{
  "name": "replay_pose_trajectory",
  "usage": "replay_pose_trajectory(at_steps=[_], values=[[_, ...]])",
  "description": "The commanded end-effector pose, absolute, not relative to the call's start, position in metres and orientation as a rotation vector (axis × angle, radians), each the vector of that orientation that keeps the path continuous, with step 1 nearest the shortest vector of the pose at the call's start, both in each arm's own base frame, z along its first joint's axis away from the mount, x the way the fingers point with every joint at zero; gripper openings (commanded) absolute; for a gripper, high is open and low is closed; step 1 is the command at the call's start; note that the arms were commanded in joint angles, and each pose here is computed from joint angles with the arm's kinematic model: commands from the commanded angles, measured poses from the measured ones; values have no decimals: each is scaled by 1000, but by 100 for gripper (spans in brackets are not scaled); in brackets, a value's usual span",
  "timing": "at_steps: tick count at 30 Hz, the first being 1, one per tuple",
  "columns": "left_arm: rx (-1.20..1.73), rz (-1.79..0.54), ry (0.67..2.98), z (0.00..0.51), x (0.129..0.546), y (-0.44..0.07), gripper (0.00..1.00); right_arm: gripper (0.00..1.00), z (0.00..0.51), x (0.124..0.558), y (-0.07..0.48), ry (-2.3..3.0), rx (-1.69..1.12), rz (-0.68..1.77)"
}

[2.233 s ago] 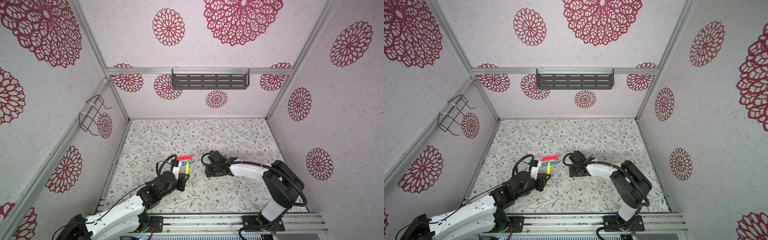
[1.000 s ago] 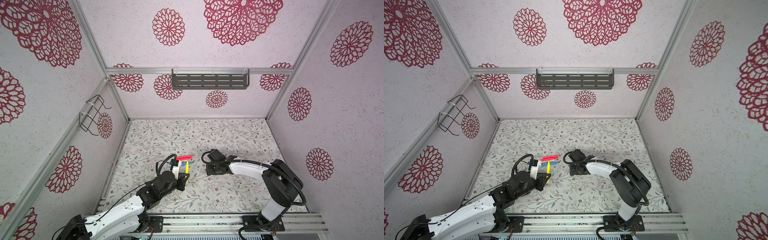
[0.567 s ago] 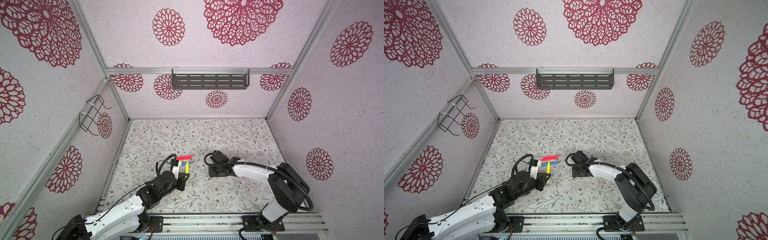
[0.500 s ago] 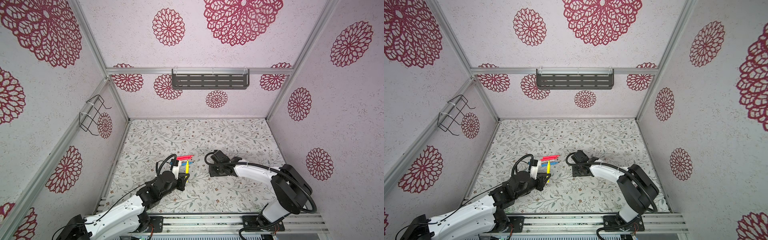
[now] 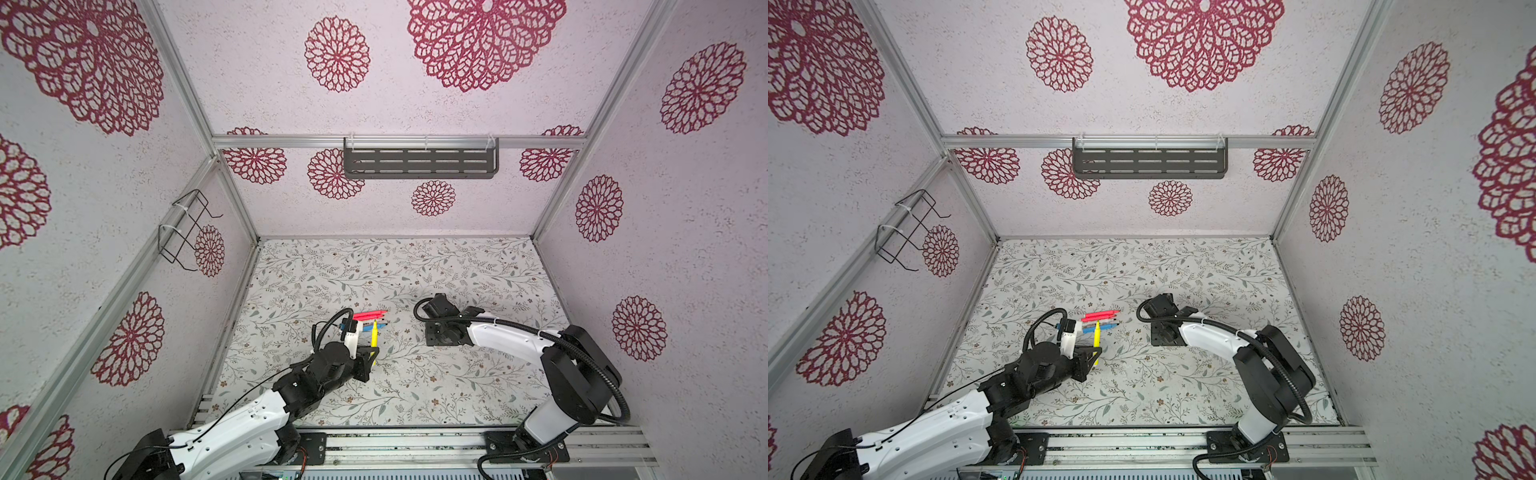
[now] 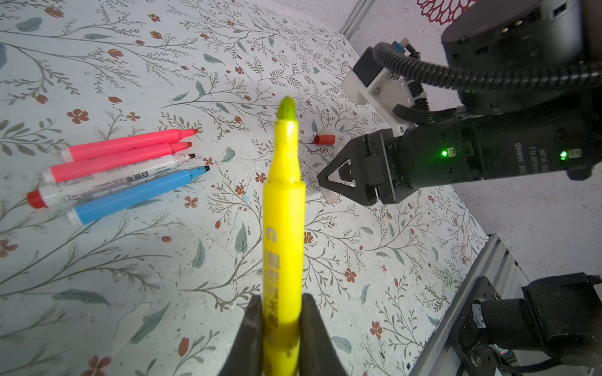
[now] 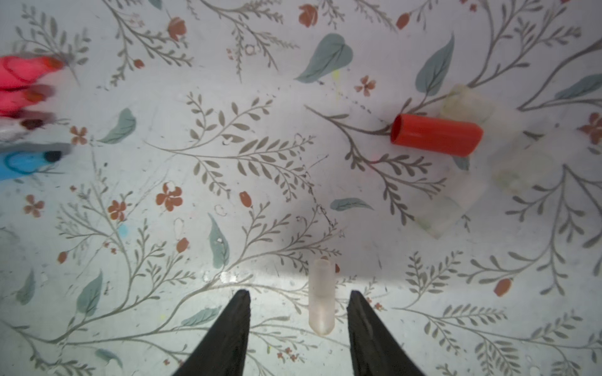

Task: Insert the pens into the pen caps
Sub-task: 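Lower right gripper over a translucent white cap and align fingers around it, then close right gripper on the white cap and lift it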

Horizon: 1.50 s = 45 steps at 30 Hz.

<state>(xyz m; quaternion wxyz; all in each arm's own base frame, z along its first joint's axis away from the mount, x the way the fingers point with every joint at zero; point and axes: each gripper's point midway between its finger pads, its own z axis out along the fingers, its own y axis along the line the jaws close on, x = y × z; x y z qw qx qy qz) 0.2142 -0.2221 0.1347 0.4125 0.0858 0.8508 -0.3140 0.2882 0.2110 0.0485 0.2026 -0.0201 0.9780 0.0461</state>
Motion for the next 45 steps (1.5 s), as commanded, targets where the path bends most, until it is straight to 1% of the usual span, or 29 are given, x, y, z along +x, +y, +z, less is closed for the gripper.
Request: replay_pose_trajectory(at_steps=[1, 5, 15, 16, 20, 22, 26, 30, 33, 37, 42, 45], values=[[191, -801, 2133, 140, 216, -221, 0, 50, 46, 293, 204, 2732, -13, 79], [193, -803, 2134, 139, 217, -222, 0, 50, 37, 293, 206, 2748, -23, 78], [201, -798, 2136, 137, 217, -223, 0, 40, 21, 289, 206, 2782, -45, 64], [200, -796, 2137, 137, 218, -223, 0, 37, 21, 289, 207, 2784, -50, 65], [201, -804, 2135, 138, 217, -225, 0, 24, 16, 285, 207, 2800, -58, 67], [202, -805, 2134, 138, 217, -225, 0, 20, 19, 283, 208, 2795, -66, 89], [204, -812, 2132, 139, 218, -226, 0, 16, 37, 281, 228, 2732, -138, 253], [214, -837, 2133, 141, 218, -233, 0, 13, 69, 281, 240, 2633, -159, 405], [213, -862, 2121, 142, 220, -239, 0, 12, 107, 282, 259, 2479, -179, 629], [202, -942, 2104, 139, 221, -255, 0, 6, 152, 278, 272, 2249, -169, 885], [240, -979, 2117, 131, 218, -282, 0, 5, 178, 272, 278, 2118, -166, 1035], [256, -1003, 2118, 128, 217, -295, 0, 5, 190, 271, 277, 2049, -148, 1086]])
